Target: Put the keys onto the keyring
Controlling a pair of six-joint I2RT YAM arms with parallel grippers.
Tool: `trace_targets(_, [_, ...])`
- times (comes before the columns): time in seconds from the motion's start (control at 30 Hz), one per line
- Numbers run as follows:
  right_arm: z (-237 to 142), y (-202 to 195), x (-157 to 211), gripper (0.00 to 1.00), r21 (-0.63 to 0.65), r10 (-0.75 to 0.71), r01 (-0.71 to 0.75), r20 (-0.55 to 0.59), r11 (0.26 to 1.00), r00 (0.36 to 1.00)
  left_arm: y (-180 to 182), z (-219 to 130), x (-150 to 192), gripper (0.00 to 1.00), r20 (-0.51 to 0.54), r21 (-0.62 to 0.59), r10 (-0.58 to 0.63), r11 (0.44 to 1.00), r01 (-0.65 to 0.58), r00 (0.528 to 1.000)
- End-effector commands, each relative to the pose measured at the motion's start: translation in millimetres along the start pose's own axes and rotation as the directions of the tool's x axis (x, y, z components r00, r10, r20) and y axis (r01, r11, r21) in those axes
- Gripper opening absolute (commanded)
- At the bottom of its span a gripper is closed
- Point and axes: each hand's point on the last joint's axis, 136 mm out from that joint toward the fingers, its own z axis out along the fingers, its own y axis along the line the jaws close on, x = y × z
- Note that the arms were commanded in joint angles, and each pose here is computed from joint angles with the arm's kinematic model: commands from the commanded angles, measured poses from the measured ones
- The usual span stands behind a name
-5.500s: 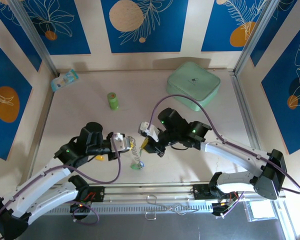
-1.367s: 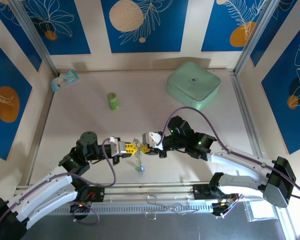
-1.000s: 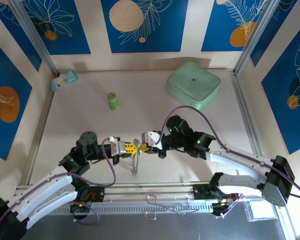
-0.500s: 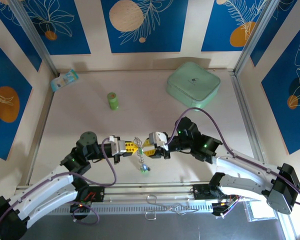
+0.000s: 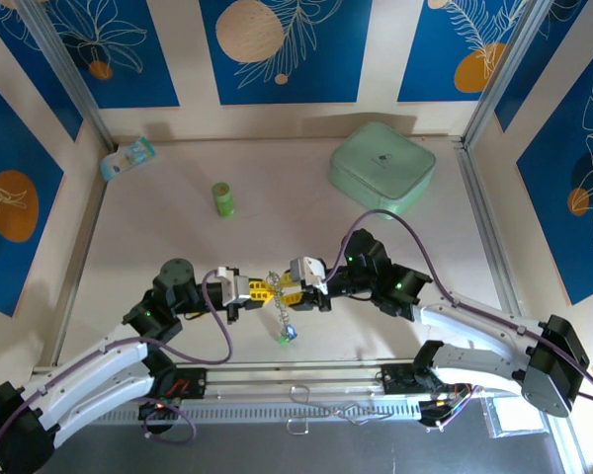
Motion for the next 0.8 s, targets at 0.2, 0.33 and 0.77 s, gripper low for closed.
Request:
trace_targets(0.2, [8,-2,-9,0.20,-0.011,0.002,-0.002,0.020,1.000,1.000,-4,-1,-13,0.00,0.054,0.024,0.030,0.999,-0.031,0.998])
trace_targets(0.33, [10,-2,-10,0.12,-0.015,0.006,-0.005,0.027,1.000,1.000,-2,-1,-11,0.00,0.041,0.012,0.034,0.999,-0.035,0.999])
trace_targets(0.77, [3,-10,6,0.00,0.002,0.023,-0.023,-0.184,1.000,0.983,19,-6,13,0.17,-0.229,-0.060,0.083,0.993,-0.099,0.970])
